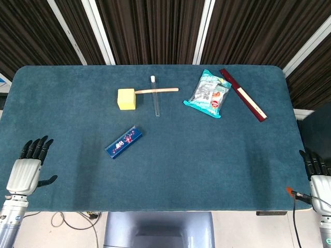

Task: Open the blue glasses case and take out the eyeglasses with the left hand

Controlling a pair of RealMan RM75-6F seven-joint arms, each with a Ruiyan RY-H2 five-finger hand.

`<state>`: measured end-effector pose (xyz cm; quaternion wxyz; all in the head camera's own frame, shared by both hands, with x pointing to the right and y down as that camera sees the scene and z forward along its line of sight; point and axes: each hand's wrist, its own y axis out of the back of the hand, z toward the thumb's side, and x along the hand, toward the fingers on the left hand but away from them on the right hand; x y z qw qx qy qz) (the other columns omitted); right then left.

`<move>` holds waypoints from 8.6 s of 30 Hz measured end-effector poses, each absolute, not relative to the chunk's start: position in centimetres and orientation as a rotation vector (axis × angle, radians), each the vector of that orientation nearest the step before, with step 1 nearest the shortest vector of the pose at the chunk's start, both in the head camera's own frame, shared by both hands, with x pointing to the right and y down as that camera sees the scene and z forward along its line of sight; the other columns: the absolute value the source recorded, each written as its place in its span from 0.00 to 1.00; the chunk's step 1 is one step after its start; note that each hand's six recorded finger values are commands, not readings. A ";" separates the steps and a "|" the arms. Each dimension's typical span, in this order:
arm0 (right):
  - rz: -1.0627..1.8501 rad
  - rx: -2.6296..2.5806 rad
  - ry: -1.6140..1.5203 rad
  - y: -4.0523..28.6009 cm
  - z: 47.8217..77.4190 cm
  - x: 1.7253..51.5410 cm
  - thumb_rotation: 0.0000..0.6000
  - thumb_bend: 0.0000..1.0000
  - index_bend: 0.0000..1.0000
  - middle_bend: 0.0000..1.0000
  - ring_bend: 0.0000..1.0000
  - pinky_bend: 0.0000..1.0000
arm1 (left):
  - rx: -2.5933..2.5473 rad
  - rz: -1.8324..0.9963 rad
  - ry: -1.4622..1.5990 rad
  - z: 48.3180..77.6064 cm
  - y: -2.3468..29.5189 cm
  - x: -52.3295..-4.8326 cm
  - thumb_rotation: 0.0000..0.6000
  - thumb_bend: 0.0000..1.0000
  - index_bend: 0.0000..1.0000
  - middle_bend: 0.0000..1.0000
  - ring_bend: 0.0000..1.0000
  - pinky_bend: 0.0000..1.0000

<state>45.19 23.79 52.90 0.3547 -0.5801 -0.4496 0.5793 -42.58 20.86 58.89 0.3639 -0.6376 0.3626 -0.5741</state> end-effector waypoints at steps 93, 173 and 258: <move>1.522 -1.506 -1.190 24.0 52.8 45.6 1.00 0.16 0.00 0.00 0.00 0.19 | -1.684 -1.496 0.165 68.5 18.9 -32.0 1.00 0.40 0.00 0.11 0.00 0.03; 1.533 -1.540 -1.224 23.7 53.1 45.7 1.00 0.16 0.00 0.00 0.00 0.19 | -1.710 -1.690 0.627 72.5 12.3 -25.3 1.00 0.45 0.03 0.29 0.01 0.10; 1.536 -1.539 -1.236 23.6 52.8 45.5 1.00 0.16 0.00 0.00 0.00 0.19 | -1.714 -1.726 0.498 69.7 13.7 -29.4 1.00 0.33 0.19 0.93 0.85 0.94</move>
